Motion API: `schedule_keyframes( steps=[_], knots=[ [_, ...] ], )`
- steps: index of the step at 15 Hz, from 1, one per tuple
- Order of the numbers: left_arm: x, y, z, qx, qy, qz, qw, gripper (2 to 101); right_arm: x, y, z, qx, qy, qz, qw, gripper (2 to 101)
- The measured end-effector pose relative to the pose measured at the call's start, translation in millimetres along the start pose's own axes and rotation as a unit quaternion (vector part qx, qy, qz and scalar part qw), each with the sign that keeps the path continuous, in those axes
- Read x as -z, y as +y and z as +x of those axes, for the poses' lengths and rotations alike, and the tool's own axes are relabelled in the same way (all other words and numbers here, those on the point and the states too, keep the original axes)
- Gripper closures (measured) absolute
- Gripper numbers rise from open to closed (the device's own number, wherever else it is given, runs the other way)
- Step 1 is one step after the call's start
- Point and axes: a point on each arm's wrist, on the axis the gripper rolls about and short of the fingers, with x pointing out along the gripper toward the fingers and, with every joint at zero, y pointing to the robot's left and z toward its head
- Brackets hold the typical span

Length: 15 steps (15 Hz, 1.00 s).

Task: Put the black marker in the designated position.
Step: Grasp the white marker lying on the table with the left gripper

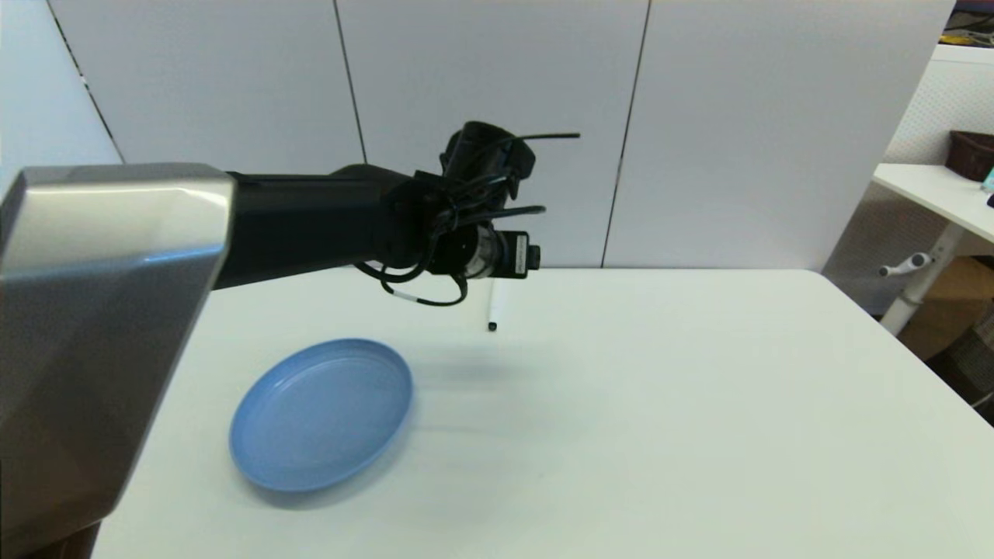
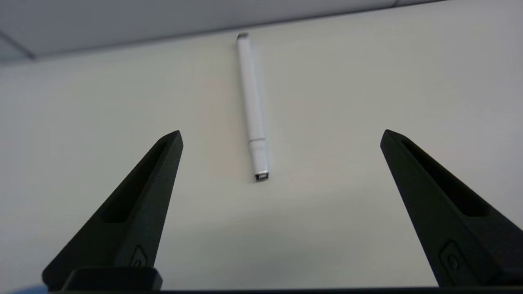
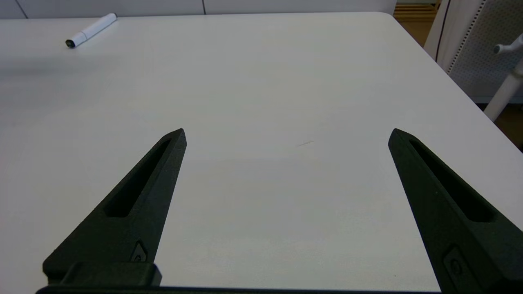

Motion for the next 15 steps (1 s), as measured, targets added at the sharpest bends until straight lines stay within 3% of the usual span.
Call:
schedule_keyframes(
  steps=[3,11,15],
  knots=[
    [21,-1,29,-0.026,0.038,-0.041,0.998,5.3,0,0.0,0,0.000,0.000,0.000,1.0000,4.3],
    [46,4,73,-0.043,0.053,-0.034,0.997,5.3,0,0.0,0,0.000,0.000,0.000,1.0000,4.3],
    [50,4,86,-0.037,0.045,0.004,0.998,5.3,0,0.0,0,0.000,0.000,0.000,1.0000,4.3]
  ],
)
